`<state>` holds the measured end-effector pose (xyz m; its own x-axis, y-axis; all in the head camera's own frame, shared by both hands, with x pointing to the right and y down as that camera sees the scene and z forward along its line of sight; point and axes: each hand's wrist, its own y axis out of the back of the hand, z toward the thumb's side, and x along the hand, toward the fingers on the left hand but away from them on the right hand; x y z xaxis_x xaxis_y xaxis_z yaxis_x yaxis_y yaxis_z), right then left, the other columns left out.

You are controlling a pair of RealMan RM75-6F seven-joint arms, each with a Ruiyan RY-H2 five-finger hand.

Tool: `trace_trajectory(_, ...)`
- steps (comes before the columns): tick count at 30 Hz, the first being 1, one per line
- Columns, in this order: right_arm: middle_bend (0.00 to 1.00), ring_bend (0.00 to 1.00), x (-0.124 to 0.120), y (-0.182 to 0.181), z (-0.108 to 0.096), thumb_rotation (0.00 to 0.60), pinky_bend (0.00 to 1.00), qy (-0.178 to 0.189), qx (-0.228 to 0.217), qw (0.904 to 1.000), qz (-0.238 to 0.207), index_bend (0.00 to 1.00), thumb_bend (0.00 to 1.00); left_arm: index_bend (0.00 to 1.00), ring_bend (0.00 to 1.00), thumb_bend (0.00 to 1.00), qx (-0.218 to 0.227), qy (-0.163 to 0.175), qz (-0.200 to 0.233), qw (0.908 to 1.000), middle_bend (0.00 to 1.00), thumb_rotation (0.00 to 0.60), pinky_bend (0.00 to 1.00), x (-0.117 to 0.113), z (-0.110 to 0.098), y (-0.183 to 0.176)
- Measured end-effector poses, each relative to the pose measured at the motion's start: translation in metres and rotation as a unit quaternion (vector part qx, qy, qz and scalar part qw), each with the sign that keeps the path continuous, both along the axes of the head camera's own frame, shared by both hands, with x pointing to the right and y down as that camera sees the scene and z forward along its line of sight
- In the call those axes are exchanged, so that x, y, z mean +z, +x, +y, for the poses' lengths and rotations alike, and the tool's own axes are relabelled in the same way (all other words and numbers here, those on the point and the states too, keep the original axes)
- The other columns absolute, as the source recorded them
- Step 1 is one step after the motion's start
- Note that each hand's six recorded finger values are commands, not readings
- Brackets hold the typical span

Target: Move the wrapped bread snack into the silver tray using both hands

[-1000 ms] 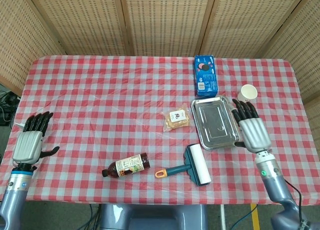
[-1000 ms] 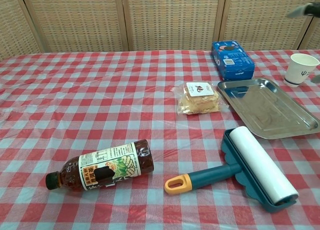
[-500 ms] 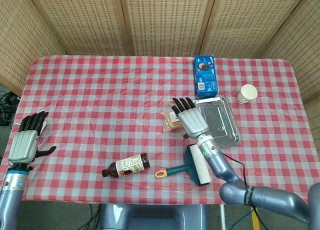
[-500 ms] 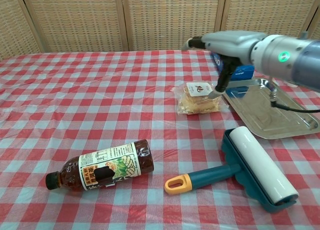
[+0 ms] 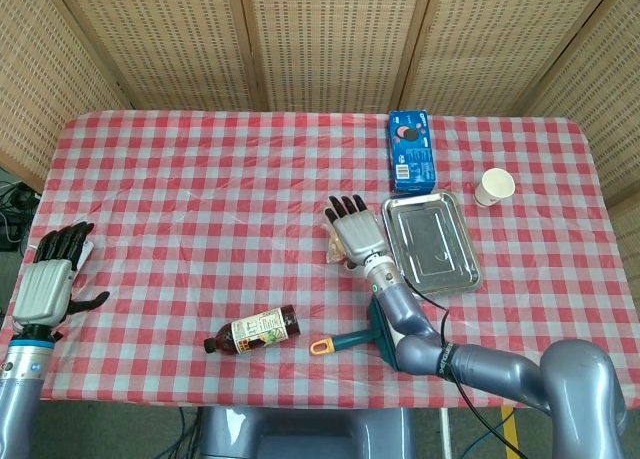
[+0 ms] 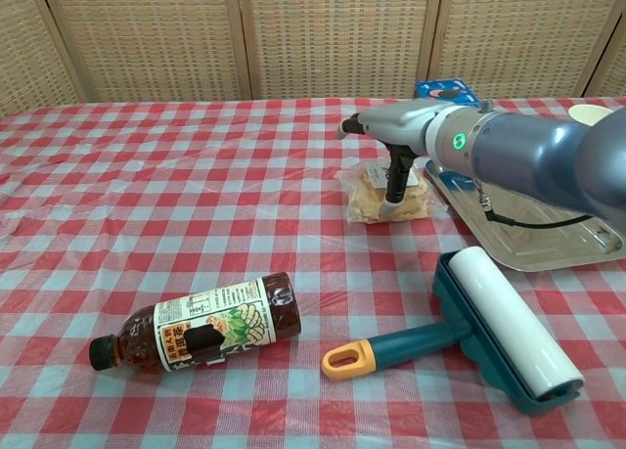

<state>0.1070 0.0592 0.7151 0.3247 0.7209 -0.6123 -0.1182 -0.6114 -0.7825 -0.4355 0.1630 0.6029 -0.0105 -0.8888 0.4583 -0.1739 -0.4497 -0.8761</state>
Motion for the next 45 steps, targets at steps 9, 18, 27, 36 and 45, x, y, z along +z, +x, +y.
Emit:
trace_trajectory(9,0.07,0.02,0.027,0.01,-0.001,0.6,0.12,-0.03,0.023,0.9991,0.017,0.23,0.06,0.0,0.0,0.16,0.0,0.0,-0.005,1.0,0.0,0.6,0.0,0.002,-0.001,0.001)
trace_trajectory(18,0.34,0.29,0.035,0.004,-0.002,0.6,0.36,-0.007,0.024,0.9997,0.0,0.47,0.13,0.0,0.0,0.16,-0.009,0.01,-0.005,0.9999,0.0,0.6,0.0,0.0,-0.003,-0.001)
trace_trajectory(27,0.34,0.3,0.018,0.001,-0.006,0.6,0.4,0.032,0.022,0.9986,-0.036,0.46,0.13,0.0,0.0,0.16,-0.009,0.016,-0.01,0.9998,0.0,0.6,0.0,-0.002,-0.004,-0.001)
trace_trajectory(36,0.32,0.29,-0.014,0.029,-0.022,0.6,0.4,0.074,0.03,0.9966,-0.024,0.46,0.13,0.0,0.0,0.17,-0.007,0.013,-0.01,0.9998,0.0,0.6,0.0,-0.002,-0.003,0.0)
trace_trajectory(45,0.33,0.29,-0.02,0.088,-0.028,0.6,0.4,0.073,0.076,0.9944,0.013,0.49,0.13,0.0,0.0,0.17,-0.008,0.014,-0.009,0.9998,0.0,0.6,0.0,-0.002,-0.003,0.0)
